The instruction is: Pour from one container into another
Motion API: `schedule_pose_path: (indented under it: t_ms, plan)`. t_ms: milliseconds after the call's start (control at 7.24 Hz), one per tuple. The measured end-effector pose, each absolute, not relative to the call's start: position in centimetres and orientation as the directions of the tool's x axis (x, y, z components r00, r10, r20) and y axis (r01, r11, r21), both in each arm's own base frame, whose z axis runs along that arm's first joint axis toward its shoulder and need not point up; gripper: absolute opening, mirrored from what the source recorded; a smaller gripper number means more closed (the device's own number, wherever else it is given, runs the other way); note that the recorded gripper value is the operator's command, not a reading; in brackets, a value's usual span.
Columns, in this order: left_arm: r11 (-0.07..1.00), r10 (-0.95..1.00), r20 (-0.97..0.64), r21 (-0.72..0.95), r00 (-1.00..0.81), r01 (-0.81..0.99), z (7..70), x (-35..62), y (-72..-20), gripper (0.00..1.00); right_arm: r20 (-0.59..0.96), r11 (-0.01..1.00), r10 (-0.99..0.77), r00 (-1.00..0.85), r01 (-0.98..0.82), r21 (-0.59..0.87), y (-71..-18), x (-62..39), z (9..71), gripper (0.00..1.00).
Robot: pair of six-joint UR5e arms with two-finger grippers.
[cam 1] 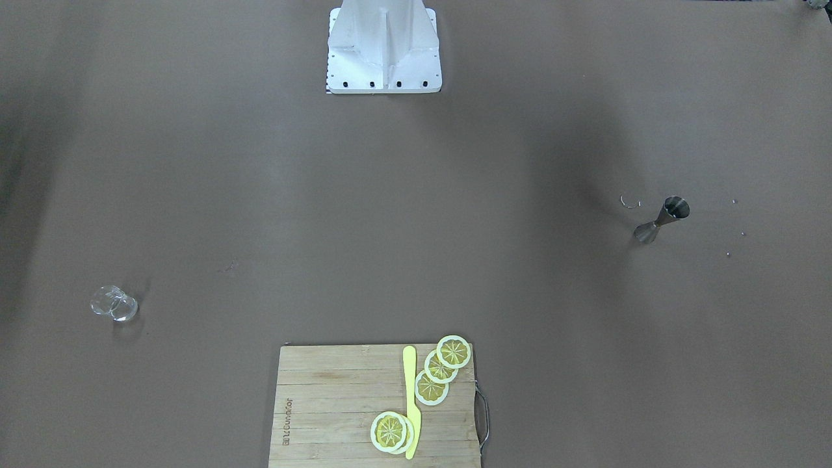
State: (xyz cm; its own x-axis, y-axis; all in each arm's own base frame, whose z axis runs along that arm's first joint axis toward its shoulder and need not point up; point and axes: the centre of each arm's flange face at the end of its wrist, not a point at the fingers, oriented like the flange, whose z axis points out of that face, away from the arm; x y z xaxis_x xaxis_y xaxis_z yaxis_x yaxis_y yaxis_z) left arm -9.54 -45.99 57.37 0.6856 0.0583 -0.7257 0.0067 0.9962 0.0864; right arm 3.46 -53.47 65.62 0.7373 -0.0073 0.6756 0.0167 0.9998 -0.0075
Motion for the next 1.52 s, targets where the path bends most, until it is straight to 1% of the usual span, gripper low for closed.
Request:
schedule_pose_path:
  t_ms: [138, 276, 414, 967, 1519]
  plan:
    - [0.997, 0.049, -0.733, 0.082, 0.678, 0.016, 60.5, -11.0, -42.5, 0.98, 0.683, 0.999, 0.021, 0.73, 0.001, -0.032, -52.4, 3.5, 66.3, 1.0]
    - [0.997, 0.036, -0.735, 0.074, 0.678, 0.027, 62.2, -12.0, -40.6, 0.98, 0.691, 0.999, 0.035, 0.722, -0.003, -0.047, -51.8, 3.5, 66.8, 1.0]
    - [0.997, 0.029, -0.734, 0.071, 0.679, 0.034, 62.8, -12.4, -39.9, 0.98, 0.697, 0.999, 0.037, 0.716, -0.004, -0.05, -51.7, 3.4, 66.8, 1.0]
    - [0.994, 0.045, -0.727, 0.099, 0.685, 0.04, 61.9, -12.8, -40.3, 0.98, 0.735, 1.0, -0.012, 0.678, -0.001, 0.017, -52.2, 3.0, 63.0, 1.0]
    - [0.993, 0.056, -0.722, 0.114, 0.69, 0.039, 61.1, -12.9, -41.1, 0.98, 0.727, 0.999, -0.022, 0.687, -0.005, 0.036, -52.1, 3.1, 62.0, 1.0]
